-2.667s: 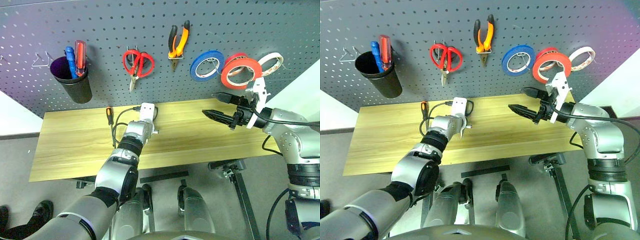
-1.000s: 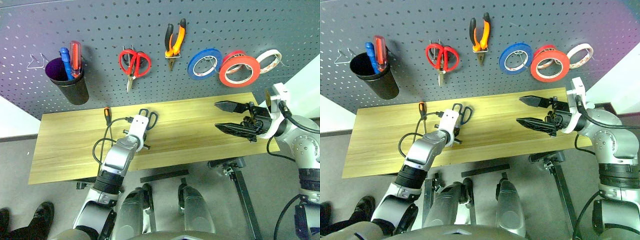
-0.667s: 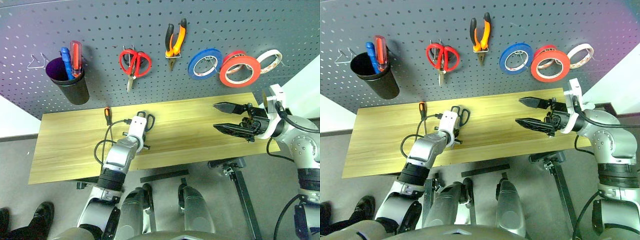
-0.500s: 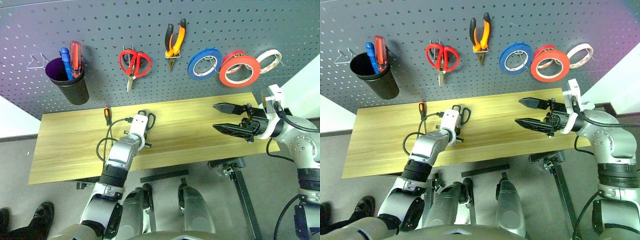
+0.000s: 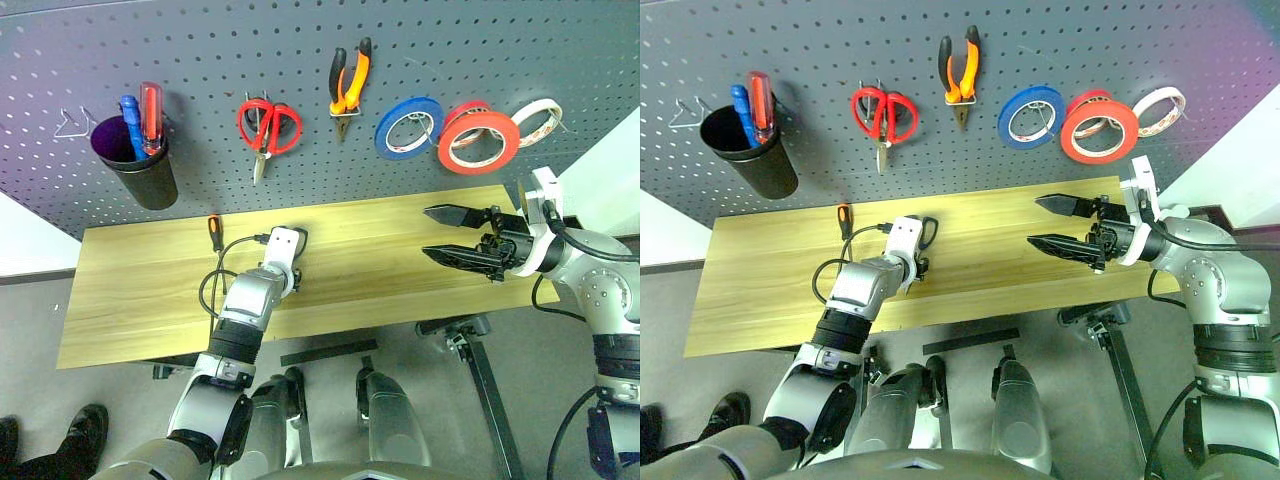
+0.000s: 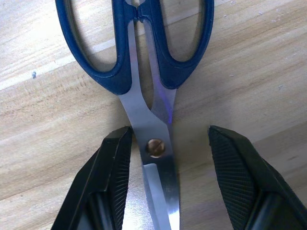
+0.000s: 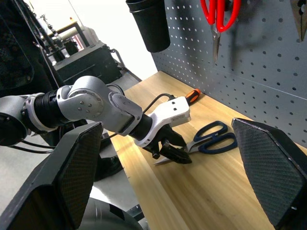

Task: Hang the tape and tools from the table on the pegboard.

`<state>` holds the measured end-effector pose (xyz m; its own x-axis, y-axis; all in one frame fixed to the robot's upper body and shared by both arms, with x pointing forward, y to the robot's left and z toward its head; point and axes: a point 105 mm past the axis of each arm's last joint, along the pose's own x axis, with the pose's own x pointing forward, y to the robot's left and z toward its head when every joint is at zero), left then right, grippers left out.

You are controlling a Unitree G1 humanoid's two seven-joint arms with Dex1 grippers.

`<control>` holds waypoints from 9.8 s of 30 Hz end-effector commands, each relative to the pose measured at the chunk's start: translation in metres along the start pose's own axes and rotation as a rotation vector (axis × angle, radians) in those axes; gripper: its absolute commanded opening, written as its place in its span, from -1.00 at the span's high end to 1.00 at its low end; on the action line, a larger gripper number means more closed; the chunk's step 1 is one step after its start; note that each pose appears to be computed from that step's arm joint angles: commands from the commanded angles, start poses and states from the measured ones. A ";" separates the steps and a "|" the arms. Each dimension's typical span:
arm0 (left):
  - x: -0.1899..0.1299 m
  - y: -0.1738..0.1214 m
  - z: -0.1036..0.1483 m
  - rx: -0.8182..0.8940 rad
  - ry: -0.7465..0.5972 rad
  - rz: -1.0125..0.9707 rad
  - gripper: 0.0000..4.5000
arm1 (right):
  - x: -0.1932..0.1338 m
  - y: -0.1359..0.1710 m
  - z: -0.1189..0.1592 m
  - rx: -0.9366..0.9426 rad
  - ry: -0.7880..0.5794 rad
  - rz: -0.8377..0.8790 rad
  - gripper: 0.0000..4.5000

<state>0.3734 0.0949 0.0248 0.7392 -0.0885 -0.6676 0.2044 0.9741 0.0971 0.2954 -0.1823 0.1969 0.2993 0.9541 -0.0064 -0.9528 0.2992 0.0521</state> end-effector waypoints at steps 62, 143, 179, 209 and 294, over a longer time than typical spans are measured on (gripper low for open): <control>-0.025 -0.003 0.013 0.007 -0.075 -0.039 0.69 | -0.008 0.008 -0.011 -0.099 0.080 0.090 -1.00; -0.147 0.055 0.098 0.381 -1.046 0.140 0.69 | -0.050 -0.007 0.013 -0.123 -0.169 0.119 -1.00; -0.088 0.054 0.105 0.196 -0.948 0.026 -0.89 | -0.037 0.002 0.016 -0.137 -0.163 0.187 -1.00; -0.045 0.124 -0.019 -0.238 -0.432 0.256 -0.99 | -0.003 -0.011 -0.016 -0.165 -0.018 0.220 -1.00; -0.040 0.097 -0.061 -0.323 -0.169 0.181 0.57 | -0.026 0.006 -0.023 -0.061 0.009 0.186 -1.00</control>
<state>0.3319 0.2005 0.0210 0.8628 0.0571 -0.5023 -0.1038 0.9924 -0.0656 0.2801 -0.2048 0.1689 0.1289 0.9910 -0.0375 -0.9914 0.1295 0.0161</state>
